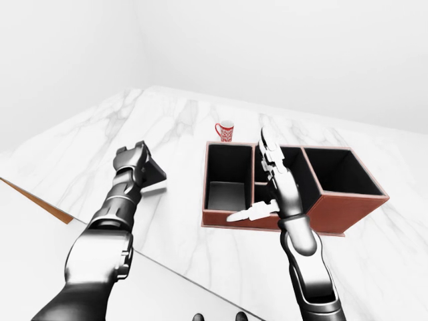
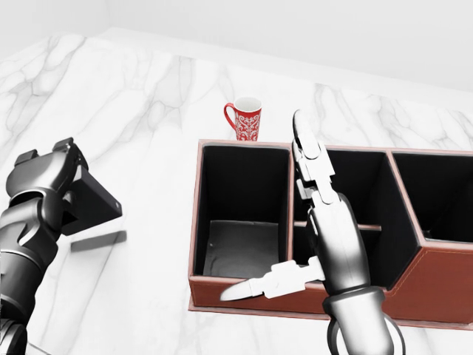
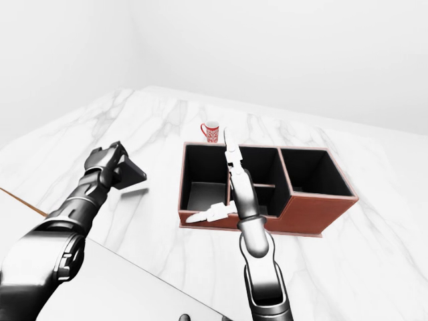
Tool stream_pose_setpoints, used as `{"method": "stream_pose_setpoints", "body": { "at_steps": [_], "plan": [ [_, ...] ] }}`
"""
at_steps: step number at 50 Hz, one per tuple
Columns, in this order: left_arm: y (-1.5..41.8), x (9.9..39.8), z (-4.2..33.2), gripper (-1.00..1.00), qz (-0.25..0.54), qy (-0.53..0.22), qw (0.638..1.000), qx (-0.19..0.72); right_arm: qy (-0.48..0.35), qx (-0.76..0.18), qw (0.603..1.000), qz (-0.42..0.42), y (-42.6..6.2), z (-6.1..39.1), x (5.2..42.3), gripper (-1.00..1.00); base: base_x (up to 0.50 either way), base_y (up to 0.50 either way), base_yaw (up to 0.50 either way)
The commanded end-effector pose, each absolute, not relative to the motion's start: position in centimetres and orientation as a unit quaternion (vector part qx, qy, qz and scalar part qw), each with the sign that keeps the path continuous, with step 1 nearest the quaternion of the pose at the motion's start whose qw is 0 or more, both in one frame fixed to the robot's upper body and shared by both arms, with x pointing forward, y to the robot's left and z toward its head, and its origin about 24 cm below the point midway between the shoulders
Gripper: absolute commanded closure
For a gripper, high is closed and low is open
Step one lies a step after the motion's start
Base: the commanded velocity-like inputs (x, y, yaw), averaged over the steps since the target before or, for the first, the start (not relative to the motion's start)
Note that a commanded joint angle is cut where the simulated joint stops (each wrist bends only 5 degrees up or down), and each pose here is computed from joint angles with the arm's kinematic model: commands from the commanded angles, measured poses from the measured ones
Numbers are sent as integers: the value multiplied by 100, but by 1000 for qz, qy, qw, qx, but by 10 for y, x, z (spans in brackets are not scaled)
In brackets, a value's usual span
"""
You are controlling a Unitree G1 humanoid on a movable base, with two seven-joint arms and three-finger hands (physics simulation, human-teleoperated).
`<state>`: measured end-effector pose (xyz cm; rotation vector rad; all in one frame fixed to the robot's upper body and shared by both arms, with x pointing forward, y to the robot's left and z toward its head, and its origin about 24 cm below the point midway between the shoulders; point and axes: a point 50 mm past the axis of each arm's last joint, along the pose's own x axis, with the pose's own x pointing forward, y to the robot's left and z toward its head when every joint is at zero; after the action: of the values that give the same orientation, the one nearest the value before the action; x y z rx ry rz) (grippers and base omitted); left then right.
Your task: Pick up the book and place it in the right compartment of the caddy.
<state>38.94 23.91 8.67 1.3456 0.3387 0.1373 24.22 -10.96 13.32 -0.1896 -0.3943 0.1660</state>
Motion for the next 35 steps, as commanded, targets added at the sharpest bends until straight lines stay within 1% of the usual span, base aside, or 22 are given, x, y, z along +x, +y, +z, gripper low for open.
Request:
{"method": "stream_pose_setpoints", "body": {
  "at_steps": [1,8,11,17,21,27,35],
  "plan": [
    [234,406,139,100,92,84,764,633,-197,-93,973,82,-110,135,242,-100,0,0,0],
    [220,405,162,100,66,39,772,630,-198,-94,972,81,-111,136,243,-100,0,0,0],
    [213,400,173,100,57,17,766,640,-197,-94,973,80,-111,136,243,-100,0,0,0],
    [198,390,183,100,35,-6,756,653,-197,-95,972,80,-112,136,243,-100,0,0,0],
    [182,374,190,100,14,-28,746,665,-199,-97,972,79,-112,139,245,-100,0,0,0],
    [169,354,200,100,2,-45,734,678,-200,-100,971,79,-111,140,245,-100,0,0,0],
    [157,334,200,100,-8,-46,721,691,-213,-101,968,82,-108,152,250,-100,0,0,0]
  ]
}}
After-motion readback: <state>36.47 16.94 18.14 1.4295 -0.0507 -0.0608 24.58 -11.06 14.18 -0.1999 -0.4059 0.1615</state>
